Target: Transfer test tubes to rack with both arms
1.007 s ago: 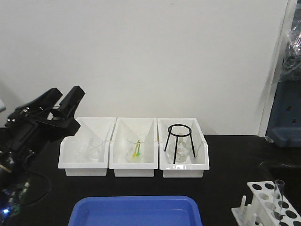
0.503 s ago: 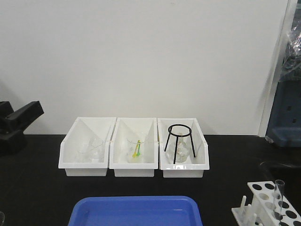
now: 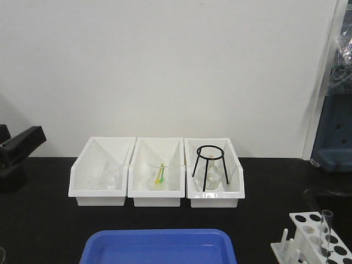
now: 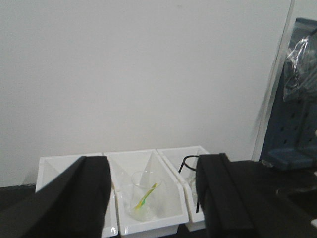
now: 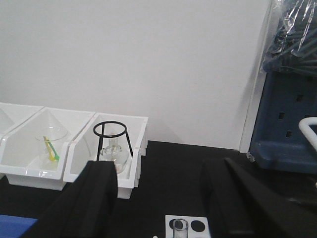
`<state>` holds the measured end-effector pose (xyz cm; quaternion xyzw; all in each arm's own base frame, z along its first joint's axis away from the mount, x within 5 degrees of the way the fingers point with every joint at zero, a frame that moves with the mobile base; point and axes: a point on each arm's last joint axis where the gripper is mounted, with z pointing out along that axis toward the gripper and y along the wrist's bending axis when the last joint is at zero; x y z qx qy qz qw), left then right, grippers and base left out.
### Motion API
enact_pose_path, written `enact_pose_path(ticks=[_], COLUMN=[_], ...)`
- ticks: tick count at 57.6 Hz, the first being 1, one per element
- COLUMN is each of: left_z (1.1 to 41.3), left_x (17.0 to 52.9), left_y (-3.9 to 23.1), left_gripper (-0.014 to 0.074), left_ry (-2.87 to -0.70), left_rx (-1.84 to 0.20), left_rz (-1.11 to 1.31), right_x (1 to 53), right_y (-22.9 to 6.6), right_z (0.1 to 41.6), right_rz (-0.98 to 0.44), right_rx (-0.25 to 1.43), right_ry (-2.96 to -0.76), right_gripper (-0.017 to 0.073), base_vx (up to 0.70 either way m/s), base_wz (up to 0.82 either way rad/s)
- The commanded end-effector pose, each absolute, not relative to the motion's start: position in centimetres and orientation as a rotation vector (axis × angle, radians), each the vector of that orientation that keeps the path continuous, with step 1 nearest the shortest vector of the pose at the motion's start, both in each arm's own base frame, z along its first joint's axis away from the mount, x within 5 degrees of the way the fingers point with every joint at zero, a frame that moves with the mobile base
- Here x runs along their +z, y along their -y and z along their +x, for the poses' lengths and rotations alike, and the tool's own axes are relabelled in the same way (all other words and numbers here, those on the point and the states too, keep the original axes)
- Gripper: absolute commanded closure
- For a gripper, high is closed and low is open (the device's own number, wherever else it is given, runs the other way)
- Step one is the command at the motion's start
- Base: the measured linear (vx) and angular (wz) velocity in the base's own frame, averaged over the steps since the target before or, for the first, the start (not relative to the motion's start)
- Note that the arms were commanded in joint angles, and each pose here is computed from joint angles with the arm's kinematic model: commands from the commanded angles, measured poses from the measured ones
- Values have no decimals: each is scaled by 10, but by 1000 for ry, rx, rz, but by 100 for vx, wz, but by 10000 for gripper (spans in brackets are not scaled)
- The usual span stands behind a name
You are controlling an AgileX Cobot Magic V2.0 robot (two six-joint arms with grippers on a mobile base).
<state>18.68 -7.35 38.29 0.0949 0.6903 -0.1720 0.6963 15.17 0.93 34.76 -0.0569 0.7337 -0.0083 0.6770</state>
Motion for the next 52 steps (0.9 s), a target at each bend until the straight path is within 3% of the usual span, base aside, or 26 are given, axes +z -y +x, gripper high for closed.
enact_pose_path(ticks=[1, 17, 31, 52], left_z=[176, 130, 85, 56], left_x=[395, 342, 287, 220], left_y=[71, 35, 9, 2], left_gripper=[180, 601, 599, 599], left_ry=[-1407, -1430, -1409, -1393], left_rx=[-359, -212, -82, -25], left_rz=[246, 197, 81, 28], right_x=[366, 366, 366, 366], right_y=[-7, -7, -7, -7], right_z=[150, 150, 150, 150], right_rz=[-119, -119, -119, -119], right_rx=[-48, -48, -48, -48], right_ry=[-1533, -1533, -1533, -1533], right_gripper=[111, 111, 111, 111], base_vx=[0, 0, 0, 0], base_wz=[0, 0, 0, 0])
